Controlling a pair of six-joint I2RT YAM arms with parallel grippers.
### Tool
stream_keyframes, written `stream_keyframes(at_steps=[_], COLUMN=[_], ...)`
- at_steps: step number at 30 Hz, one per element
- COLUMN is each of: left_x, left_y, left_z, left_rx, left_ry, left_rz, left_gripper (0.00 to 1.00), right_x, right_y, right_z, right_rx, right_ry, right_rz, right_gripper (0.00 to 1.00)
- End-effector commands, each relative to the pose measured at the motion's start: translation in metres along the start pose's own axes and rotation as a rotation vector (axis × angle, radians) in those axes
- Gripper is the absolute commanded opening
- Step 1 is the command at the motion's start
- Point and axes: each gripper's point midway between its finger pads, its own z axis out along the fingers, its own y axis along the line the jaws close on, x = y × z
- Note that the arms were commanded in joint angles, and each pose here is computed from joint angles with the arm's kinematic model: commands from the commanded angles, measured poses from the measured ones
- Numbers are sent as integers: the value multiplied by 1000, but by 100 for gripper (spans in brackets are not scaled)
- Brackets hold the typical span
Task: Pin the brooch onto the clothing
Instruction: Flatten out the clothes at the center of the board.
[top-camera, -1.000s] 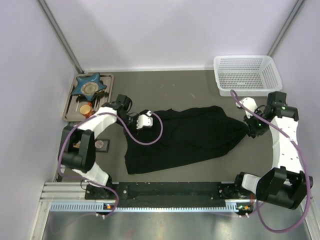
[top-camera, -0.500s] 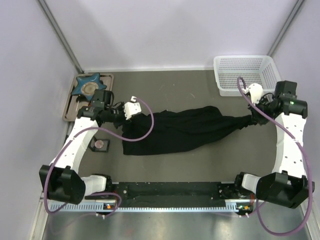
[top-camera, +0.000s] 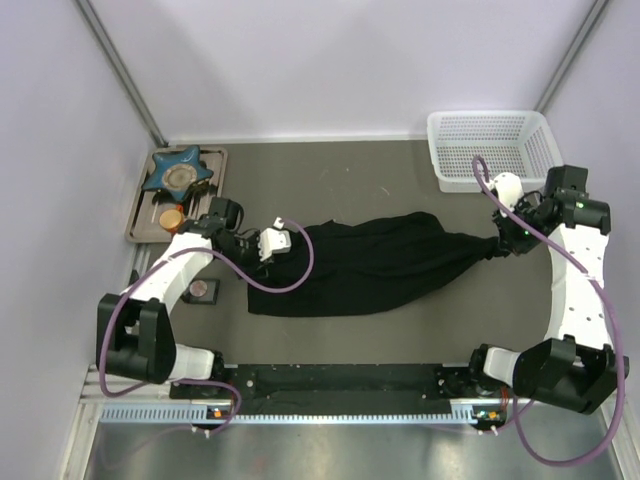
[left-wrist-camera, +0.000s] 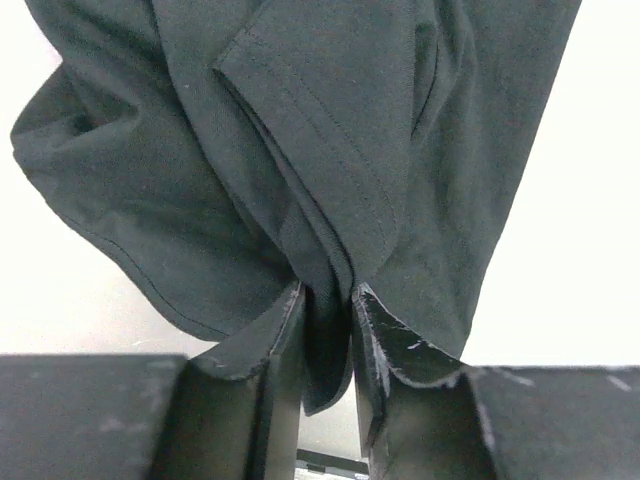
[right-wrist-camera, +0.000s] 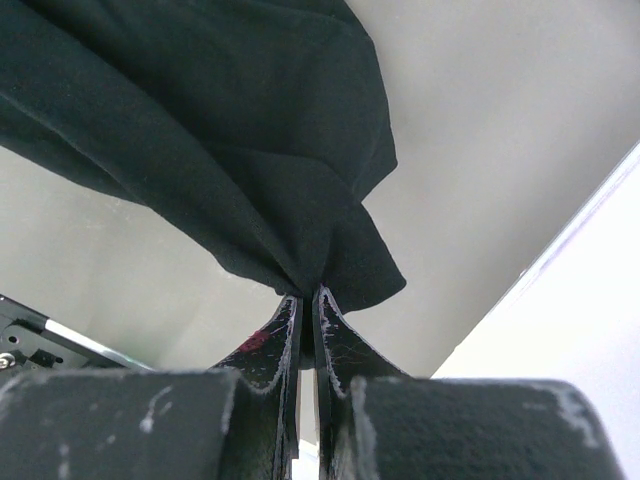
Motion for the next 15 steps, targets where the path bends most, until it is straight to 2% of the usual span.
stream_keyframes(at_steps=[1, 7, 15], left_x=[-10, -9, -13], left_y=[11, 18, 32], left_z=[6, 10, 2], left_rx=[-24, -33, -118], left_ry=[-48, -44, -37], left_rz=[24, 9, 14], left_gripper=[36, 46, 52], right_x=[-1, 1, 4], right_y=[-2, -2, -1], right_z=[0, 2, 2], right_rx=[0, -5, -1], right_ry=[-12, -1, 4], right_rz=[7, 8, 3], right_gripper=[0, 0, 0])
